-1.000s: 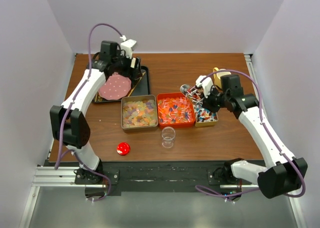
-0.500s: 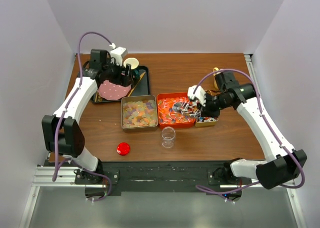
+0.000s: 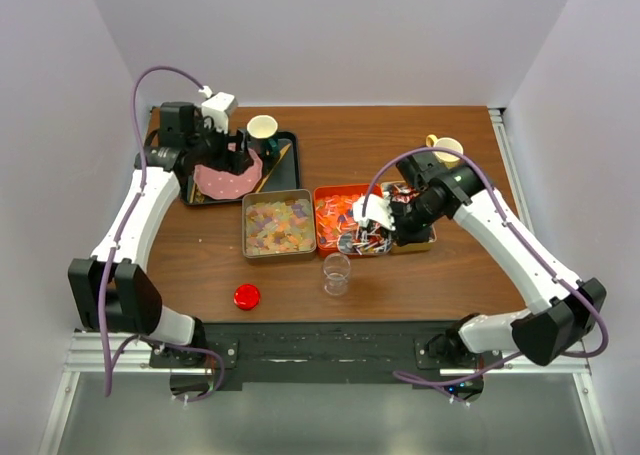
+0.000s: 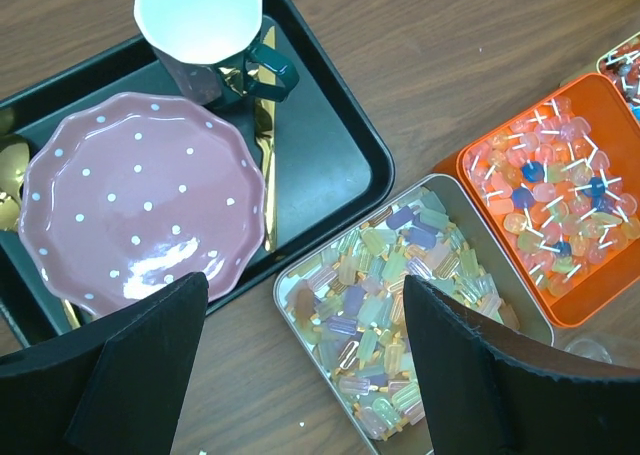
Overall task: Pack the candies
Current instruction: Place the fake candies in the packing bottle.
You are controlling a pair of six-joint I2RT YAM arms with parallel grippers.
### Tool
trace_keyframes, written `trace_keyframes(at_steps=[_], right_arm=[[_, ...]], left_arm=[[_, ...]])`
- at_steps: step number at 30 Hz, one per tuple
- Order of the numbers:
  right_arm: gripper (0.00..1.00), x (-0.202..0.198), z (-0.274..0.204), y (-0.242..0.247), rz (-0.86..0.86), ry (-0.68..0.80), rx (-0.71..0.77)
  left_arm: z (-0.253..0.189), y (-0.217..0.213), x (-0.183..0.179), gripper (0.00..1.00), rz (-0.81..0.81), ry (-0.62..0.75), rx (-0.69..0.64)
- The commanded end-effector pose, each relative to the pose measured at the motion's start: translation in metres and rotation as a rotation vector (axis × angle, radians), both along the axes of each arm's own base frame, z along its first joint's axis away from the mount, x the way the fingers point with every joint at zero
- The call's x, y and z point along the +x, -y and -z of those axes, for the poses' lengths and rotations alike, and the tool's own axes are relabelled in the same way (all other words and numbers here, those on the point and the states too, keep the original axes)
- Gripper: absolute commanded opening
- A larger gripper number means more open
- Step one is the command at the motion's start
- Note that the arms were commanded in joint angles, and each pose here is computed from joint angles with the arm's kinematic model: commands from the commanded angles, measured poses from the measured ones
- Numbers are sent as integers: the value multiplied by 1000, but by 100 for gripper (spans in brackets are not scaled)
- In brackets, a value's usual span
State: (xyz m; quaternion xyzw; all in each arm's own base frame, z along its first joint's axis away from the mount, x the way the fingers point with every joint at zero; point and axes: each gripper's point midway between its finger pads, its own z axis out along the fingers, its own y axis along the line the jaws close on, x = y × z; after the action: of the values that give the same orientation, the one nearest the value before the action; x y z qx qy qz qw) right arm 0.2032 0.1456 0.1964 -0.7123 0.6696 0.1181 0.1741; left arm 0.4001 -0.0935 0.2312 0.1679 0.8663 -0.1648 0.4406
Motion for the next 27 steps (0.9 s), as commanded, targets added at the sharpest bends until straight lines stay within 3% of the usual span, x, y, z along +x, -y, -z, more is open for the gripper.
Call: trace_keyframes(at_steps=[1,10,27], right_arm=[[0,-1,-9,9,-50,41,-100],[0,5,-3,14,-103,93,-264],[0,0,-3,16,-162,106,-345]], left_arm=[[-17,-9,0,84,-16,73,8],[-21,-16,-7,84,-44,85,-13],[-23,-18,-12,84,-52,88,-54]])
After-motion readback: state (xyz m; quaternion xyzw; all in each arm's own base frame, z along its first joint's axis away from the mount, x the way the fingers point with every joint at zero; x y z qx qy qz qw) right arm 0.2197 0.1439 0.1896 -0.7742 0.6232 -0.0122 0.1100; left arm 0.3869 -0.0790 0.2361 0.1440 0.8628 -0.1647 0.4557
